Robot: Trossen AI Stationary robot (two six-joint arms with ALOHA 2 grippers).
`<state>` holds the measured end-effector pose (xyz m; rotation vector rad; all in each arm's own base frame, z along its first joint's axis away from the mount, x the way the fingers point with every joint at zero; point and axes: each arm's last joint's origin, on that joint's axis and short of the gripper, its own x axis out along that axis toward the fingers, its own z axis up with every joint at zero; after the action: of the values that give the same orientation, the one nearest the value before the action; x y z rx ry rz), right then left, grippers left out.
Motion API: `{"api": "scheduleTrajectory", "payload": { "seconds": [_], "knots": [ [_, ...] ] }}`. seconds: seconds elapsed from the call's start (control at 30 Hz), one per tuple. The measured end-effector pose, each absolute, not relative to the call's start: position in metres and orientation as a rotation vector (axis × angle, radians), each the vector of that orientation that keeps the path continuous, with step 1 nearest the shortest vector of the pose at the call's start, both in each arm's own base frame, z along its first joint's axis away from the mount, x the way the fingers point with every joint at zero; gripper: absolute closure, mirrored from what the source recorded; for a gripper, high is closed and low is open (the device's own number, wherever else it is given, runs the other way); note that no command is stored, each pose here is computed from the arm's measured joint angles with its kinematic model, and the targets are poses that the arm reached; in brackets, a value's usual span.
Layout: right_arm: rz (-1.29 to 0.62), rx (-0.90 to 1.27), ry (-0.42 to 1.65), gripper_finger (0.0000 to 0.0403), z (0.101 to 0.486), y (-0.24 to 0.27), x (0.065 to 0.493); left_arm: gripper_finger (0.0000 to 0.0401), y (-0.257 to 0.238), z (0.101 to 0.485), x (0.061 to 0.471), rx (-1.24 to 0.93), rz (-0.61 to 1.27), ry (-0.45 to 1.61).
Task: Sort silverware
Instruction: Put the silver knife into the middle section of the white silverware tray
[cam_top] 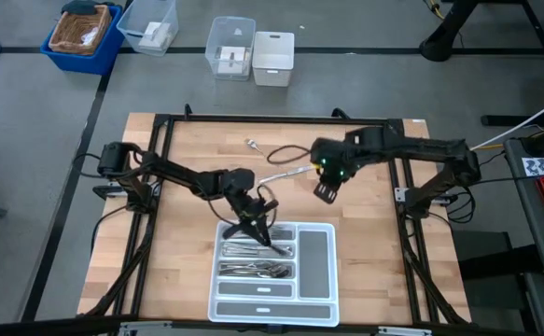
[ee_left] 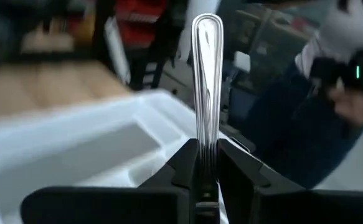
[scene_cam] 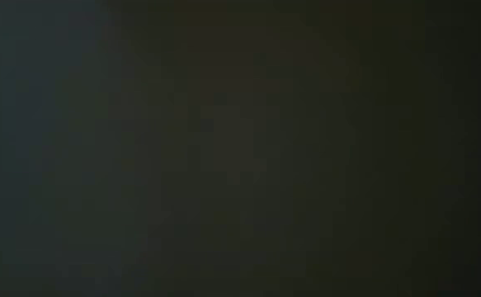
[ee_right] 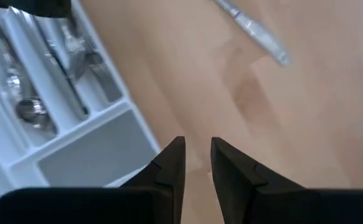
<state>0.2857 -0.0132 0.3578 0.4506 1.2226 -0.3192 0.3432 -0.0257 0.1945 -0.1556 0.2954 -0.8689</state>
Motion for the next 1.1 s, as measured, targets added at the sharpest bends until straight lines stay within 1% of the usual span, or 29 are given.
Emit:
{"api": "scheduleTrajectory", "payload": {
  "seconds": [0.13,0.23,0.37,0.43,0.53,0.6,0.77,0.9,0.97,1.1],
  "knots": [
    [-0.314,0.495,1.22,0.0325,0.358,0.012,0.286,0.0358,-0.038,0.202,0.344,0.147,-0.931,0.085],
    [-0.306,0.521,1.224,0.0325,0.358,0.03,0.285,0.0358,-0.044,0.203,0.344,0.337,-0.954,-0.025],
    [-0.299,0.547,1.227,0.0325,0.358,0.053,0.282,0.0358,-0.044,0.204,0.344,0.46,-0.951,-0.097],
    [-0.284,0.518,1.215,0.0325,0.359,0.063,0.281,0.0358,-0.042,0.204,0.344,0.524,-0.943,-0.13],
    [-0.269,0.51,1.147,0.0325,0.361,0.078,0.283,0.0358,-0.041,0.204,0.344,0.615,-0.936,-0.174],
    [-0.278,0.584,1.068,0.0325,0.363,0.089,0.289,0.0358,-0.041,0.204,0.344,0.667,-0.926,-0.195],
    [-0.299,0.862,0.852,0.0325,0.369,0.118,0.305,0.0358,-0.041,0.204,0.344,0.737,-0.918,-0.223],
    [-0.399,1.099,0.646,0.0325,0.364,0.143,0.32,0.0358,-0.041,0.201,0.345,0.831,-0.89,-0.231],
    [-0.443,1.219,0.589,0.0325,0.356,0.154,0.328,0.0358,-0.042,0.2,0.345,0.862,-0.868,-0.218],
    [-0.458,1.411,0.556,0.0325,0.335,0.179,0.346,0.0358,-0.042,0.196,0.345,0.933,-0.849,-0.197]
  ]
}}
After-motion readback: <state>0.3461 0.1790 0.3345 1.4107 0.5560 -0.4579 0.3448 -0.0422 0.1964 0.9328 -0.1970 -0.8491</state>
